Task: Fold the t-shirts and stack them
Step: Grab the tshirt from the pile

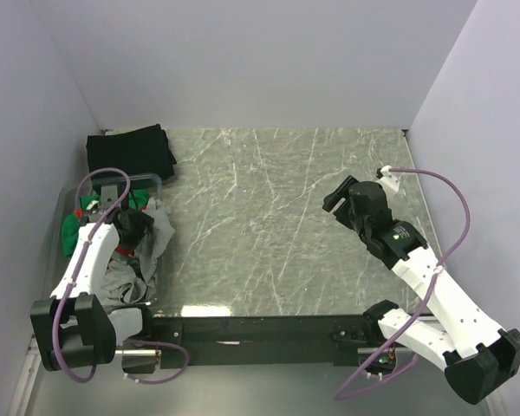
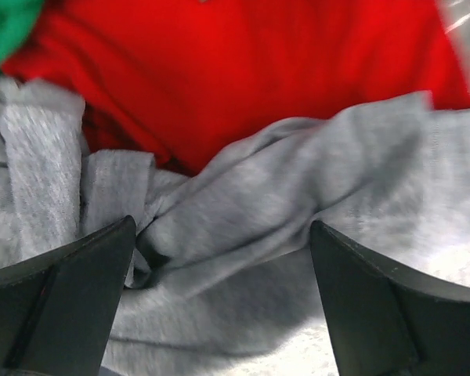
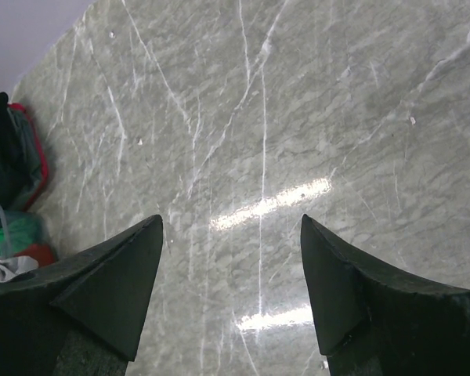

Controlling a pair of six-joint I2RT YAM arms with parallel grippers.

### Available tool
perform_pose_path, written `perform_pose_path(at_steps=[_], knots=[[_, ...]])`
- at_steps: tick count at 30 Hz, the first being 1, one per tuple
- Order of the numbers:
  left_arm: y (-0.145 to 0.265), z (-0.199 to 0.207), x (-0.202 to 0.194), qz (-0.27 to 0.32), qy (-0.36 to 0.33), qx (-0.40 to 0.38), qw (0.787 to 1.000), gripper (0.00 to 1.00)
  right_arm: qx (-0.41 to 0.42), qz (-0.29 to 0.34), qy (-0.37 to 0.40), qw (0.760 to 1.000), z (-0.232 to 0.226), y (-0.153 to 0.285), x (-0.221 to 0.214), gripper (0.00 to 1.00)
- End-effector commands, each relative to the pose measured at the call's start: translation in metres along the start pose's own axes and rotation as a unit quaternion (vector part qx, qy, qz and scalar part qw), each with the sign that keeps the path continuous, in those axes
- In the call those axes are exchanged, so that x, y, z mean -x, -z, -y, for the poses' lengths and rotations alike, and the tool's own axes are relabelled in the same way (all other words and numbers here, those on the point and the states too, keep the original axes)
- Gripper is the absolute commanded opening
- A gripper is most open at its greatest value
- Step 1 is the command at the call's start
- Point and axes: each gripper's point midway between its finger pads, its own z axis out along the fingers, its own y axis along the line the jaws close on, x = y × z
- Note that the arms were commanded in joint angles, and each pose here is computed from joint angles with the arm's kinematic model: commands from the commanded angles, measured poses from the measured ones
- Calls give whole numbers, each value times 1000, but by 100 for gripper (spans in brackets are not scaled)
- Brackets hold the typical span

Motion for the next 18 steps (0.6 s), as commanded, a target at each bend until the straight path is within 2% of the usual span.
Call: perform_pose_path(at_steps=[1,3,5,8,9,11,12,13,14,18], knots=[[-9,4,-15,-35,25,-22,999,99,-12,15,12,1000,2,0,9,77],[-14,1,-25,-53,29,-25,998,99,-12,12,18,1000,2,-1,9,77],[-16,4,-28,-58,30,-36,997,92,-13,12,23,1000,3,-1,9,77],[-19,4,-36,-72,31,-44,996,67,-13,13,29,999,3,-2,10,77],[-20,4,-36,-73,33,-46,996,52,-13,15,30,999,2,-2,10,77],[-18,3,-38,-77,37,-47,995,37,-13,16,33,999,2,-1,12,77],[-15,5,-36,-73,41,-51,995,16,-14,17,35,999,2,-2,12,77],[-13,5,-34,-71,45,-53,995,3,-14,17,36,999,2,-3,12,77],[-8,5,-32,-68,48,-53,995,0,-13,18,37,999,1,-3,13,77],[27,21,-6,-31,68,-86,993,0,-13,22,40,999,0,-4,17,77]])
